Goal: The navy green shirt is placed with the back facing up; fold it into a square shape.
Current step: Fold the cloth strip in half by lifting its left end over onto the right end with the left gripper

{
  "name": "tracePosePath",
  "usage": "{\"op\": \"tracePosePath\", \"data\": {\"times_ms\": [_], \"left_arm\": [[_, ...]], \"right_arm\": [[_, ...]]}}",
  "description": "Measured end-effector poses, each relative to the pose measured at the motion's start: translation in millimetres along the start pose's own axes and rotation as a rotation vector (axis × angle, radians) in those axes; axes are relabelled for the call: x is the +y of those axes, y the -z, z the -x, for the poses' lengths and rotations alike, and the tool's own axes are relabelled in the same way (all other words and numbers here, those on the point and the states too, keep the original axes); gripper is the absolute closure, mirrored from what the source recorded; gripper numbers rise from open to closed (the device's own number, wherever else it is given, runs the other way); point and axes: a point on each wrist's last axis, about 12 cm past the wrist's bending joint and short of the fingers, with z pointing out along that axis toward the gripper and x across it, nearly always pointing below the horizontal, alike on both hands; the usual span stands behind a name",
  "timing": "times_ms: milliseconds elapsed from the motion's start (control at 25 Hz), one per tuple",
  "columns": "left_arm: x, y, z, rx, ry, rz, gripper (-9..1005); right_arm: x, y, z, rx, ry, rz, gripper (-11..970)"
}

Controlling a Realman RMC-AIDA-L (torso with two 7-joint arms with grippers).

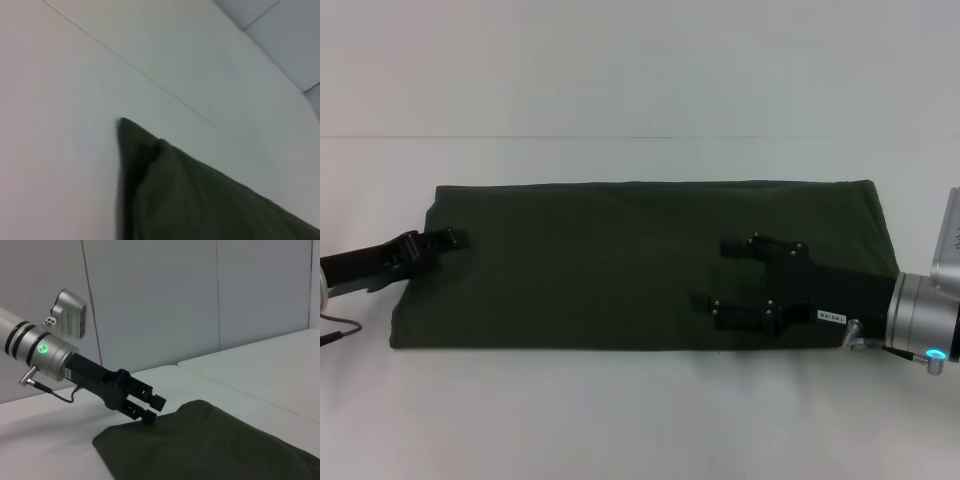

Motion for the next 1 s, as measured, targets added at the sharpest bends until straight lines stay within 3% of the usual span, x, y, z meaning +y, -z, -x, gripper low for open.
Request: {"op": "tracePosePath", "data": {"times_ms": [480, 840, 1000], "left_arm": [[9.1, -6, 4, -0.047, -0.040, 0.120, 321], [9.0, 2, 11, -0.034, -0.054, 0.097, 321], [12.2, 11, 15, -0.032, -0.068, 0.094, 261]], "right_arm": [[-2.9, -4, 3, 0.008, 0.005, -0.011, 32], [-3.9, -7, 2, 0.017, 0.002, -0.020, 32], [-3.9, -7, 2, 0.017, 0.002, -0.020, 32]]}}
